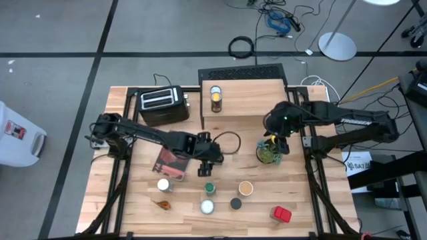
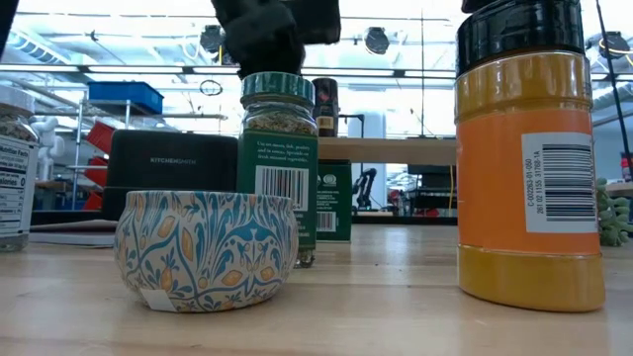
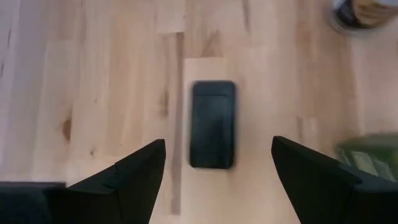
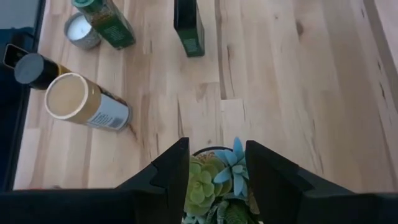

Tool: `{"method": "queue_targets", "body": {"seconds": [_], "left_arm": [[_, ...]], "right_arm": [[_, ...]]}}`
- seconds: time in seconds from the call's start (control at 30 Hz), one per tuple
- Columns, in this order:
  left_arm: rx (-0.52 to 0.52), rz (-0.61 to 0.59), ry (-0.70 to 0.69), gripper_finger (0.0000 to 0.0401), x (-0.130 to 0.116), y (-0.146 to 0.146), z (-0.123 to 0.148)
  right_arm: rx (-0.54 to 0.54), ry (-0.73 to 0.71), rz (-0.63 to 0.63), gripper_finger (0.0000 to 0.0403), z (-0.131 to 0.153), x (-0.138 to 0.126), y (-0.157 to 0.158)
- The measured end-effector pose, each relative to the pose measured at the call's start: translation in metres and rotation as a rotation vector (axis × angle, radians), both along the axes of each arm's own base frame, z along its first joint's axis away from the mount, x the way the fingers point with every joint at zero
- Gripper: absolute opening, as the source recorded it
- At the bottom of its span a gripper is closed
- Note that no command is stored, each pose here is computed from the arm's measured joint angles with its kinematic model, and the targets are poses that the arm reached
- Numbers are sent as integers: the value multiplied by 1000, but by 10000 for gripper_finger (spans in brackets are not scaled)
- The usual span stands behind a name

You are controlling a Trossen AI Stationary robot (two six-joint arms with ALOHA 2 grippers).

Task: Shelf spices
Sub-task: Put the black seasoning can on the shelf

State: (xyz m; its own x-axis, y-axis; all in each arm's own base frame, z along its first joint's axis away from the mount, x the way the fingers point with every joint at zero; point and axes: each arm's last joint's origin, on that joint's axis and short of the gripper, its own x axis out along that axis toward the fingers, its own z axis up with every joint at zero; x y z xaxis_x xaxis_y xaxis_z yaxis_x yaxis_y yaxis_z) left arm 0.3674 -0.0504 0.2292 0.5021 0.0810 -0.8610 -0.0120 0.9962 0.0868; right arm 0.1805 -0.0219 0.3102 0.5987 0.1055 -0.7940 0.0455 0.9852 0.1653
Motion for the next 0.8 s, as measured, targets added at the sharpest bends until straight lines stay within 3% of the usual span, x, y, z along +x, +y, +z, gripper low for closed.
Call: {"method": "queue_targets", "body": {"seconds": [0.3, 0.47, 0.67, 0.8], "left_arm": [[-175, -16, -20, 303, 3, 25, -18], [-203, -38, -34, 303, 2, 23, -25], [-137, -27, -39, 303, 1, 17, -26], [-104, -21, 4, 303, -2, 18, -29]], "right_arm": [[-9, -71, 15, 144, 5, -5, 9], [-26, -92, 20, 144, 7, -4, 10], [-41, -143, 25, 144, 9, 3, 9], [-50, -180, 70, 155, 5, 23, 13]]}}
